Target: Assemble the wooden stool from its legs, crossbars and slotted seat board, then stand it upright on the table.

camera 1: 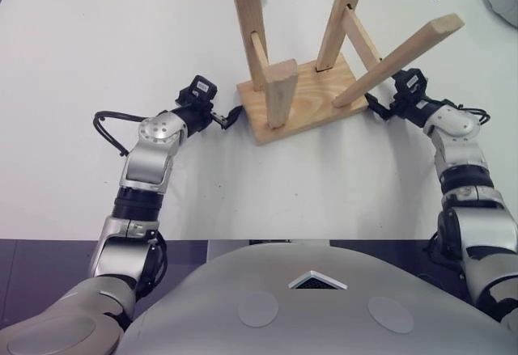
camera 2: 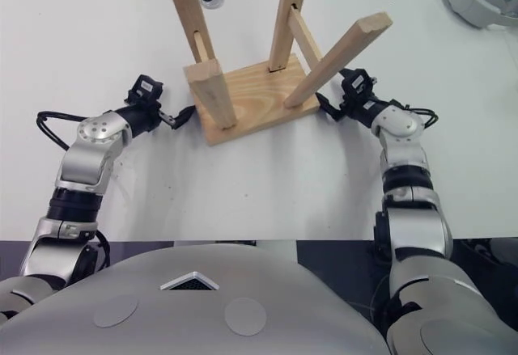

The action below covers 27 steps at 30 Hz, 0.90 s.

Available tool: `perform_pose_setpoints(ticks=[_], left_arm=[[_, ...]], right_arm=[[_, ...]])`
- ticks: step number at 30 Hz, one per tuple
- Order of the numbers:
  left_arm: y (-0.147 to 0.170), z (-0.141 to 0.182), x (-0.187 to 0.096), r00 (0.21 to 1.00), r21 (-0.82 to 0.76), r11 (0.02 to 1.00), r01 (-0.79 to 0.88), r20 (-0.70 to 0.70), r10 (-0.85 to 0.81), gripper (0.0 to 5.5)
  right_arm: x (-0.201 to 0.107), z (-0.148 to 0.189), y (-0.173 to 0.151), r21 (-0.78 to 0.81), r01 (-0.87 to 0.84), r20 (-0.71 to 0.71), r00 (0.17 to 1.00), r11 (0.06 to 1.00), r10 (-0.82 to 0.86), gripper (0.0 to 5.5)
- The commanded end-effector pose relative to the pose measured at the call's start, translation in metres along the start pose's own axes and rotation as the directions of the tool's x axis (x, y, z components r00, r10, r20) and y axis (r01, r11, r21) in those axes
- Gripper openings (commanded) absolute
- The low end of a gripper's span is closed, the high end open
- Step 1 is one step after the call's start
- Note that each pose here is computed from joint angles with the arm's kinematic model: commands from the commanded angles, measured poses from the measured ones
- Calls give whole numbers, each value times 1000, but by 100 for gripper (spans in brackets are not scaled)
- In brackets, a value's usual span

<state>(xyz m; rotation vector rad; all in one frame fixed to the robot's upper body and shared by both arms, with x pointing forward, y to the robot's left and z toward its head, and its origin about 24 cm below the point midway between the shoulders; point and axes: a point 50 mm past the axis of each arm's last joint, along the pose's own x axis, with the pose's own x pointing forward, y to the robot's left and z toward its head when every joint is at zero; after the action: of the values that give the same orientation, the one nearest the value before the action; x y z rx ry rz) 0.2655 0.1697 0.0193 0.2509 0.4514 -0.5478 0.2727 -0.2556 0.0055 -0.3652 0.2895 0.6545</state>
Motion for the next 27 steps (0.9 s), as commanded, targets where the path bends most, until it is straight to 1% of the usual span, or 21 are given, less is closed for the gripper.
perform_pose_setpoints(ticks=[1,3,5,7,9,10,12,14,16,20,22,25,27], left_arm=[[9,-7,-3,999,19,1000,-24,-22,25,517],[16,-8,-8,999,29,999,-34,-21,34,517],[25,-8,-17,999,41,998,-54,-7,54,517],[40,-10,-28,995,59,993,-103,21,102,517],[47,-12,-35,992,71,990,-121,35,118,517],[48,-12,-36,993,74,991,-111,36,108,517],[38,-13,-39,999,57,998,-24,31,23,517],[23,-18,-42,998,50,996,70,-2,-70,517],[15,-26,-41,992,54,992,114,-51,-111,517],[6,-29,-31,991,55,991,118,-70,-114,517],[1,-29,-23,992,60,992,114,-69,-110,517],[-1,-30,-22,991,64,991,116,-70,-111,517],[2,-32,-25,991,70,991,112,-80,-107,517]], right_arm=[[-6,-4,21,20,-66,-23,998,998,67,394],[-9,-2,23,18,-25,-17,1000,1000,25,394],[-17,4,21,43,59,15,998,997,-60,394],[-30,11,25,105,86,55,994,991,-92,394],[-42,10,27,116,105,38,993,988,-110,394],[-46,8,26,115,118,23,992,986,-122,394],[-51,4,24,102,134,-12,991,986,-134,394],[-49,0,25,98,117,-42,993,988,-113,394],[-44,-2,30,122,79,-44,996,989,-74,394],[-28,2,36,112,27,-27,999,993,-25,394],[-23,6,44,93,-34,-15,999,995,36,394],[-25,11,55,78,-110,-3,994,991,110,394],[-28,11,57,69,-112,-13,993,991,114,394]])
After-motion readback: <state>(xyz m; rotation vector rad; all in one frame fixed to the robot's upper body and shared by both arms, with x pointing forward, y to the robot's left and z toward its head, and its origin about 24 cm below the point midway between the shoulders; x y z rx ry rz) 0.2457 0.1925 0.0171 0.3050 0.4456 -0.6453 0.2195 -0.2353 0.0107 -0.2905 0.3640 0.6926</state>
